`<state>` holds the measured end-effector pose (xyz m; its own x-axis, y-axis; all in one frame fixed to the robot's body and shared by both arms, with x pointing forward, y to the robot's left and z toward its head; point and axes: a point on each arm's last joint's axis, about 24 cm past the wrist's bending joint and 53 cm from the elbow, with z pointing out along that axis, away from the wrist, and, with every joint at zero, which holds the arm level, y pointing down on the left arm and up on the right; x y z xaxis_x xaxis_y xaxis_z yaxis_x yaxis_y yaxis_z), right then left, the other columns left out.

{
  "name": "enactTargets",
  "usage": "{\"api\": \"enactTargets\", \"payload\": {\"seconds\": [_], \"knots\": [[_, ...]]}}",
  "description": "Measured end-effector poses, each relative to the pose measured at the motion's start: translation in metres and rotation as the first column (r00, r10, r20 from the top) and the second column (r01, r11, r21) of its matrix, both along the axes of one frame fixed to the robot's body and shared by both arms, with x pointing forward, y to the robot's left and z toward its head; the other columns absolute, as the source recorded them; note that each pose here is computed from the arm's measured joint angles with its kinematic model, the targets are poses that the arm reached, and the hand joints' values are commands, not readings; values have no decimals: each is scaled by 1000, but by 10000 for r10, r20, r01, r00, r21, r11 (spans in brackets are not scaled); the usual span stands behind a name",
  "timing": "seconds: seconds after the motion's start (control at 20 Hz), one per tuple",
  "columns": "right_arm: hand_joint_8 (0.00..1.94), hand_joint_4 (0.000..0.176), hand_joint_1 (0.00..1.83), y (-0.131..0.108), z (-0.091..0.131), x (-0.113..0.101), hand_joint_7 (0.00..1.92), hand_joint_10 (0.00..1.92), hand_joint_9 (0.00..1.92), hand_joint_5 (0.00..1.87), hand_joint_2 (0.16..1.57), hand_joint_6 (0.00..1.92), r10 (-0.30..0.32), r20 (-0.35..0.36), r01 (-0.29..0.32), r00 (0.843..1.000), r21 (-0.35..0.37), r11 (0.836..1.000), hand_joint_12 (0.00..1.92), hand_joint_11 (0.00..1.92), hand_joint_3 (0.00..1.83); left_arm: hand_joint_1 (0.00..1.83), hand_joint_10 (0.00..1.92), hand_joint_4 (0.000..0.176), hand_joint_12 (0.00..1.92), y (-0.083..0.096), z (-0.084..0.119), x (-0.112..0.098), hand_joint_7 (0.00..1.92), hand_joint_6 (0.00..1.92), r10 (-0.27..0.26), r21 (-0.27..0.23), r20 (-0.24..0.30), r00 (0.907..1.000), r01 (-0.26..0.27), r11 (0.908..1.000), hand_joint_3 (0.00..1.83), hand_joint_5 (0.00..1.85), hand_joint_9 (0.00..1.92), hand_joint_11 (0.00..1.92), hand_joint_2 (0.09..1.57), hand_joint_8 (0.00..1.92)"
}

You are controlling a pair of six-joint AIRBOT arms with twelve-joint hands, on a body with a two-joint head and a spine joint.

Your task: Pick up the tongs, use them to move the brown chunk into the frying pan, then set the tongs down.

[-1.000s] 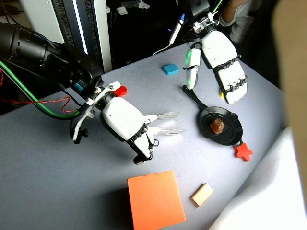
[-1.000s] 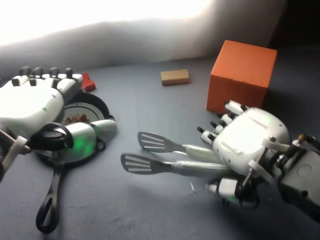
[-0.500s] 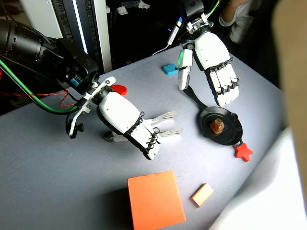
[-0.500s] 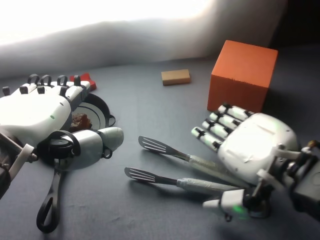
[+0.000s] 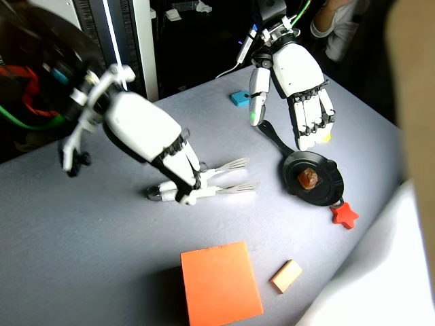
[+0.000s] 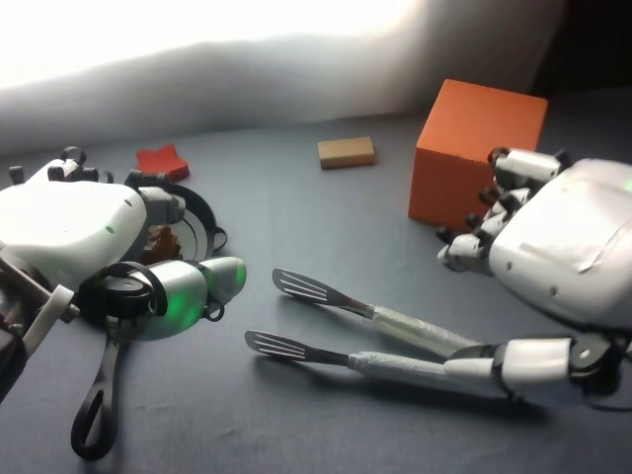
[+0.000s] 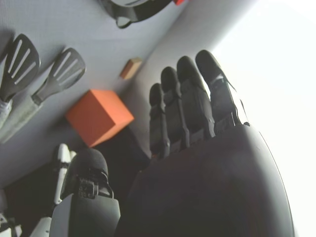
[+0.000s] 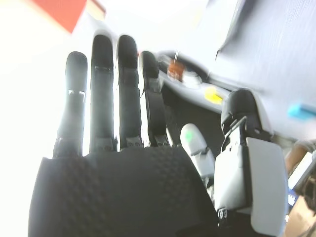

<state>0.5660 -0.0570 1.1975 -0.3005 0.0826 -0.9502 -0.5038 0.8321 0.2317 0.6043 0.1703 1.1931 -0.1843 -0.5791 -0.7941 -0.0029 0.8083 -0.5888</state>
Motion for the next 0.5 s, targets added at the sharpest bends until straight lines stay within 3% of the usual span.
{"api": "enactTargets", "payload": {"seconds": [0.05,0.1,0.2,0.3,0.5], "knots": [[251,0,244,-2,9,0,1276,1217,917,1062,1267,522,157,175,-157,9997,5,9999,1884,538,13,153,1627,0,1889,0,0,0,713,1105,-10,0,4,10000,10,10000,20,681,615,386,1420,1428],[919,0,255,-2,18,-1,1249,1676,1027,1091,1316,980,428,444,-421,9981,-157,9990,1921,867,4,163,1840,0,1921,-2,1,-1,783,1495,-51,12,32,10000,51,10000,11,737,703,530,1462,1638],[1406,0,241,-7,23,-3,1269,1891,1149,1166,1364,1390,862,243,-863,9960,27,9963,1921,1096,14,310,1894,0,1921,0,0,-1,966,1616,2,-12,-7,10000,-2,10000,0,888,870,735,1438,1664],[1682,0,351,-11,27,-7,1263,1920,1245,1153,1413,1639,1488,-428,-1458,9879,653,9872,1921,1243,25,356,1920,0,1921,-1,1,-1,1123,1663,-24,18,43,10000,24,10000,0,981,1057,958,1427,1702],[1888,0,561,-12,41,-23,1315,1921,1368,1132,1463,1668,2376,-779,-2275,9682,1200,9664,1921,1396,39,504,1921,0,1921,0,0,-1,1137,1772,6,44,14,10000,-6,10000,4,996,1112,1055,1449,1770]]}}
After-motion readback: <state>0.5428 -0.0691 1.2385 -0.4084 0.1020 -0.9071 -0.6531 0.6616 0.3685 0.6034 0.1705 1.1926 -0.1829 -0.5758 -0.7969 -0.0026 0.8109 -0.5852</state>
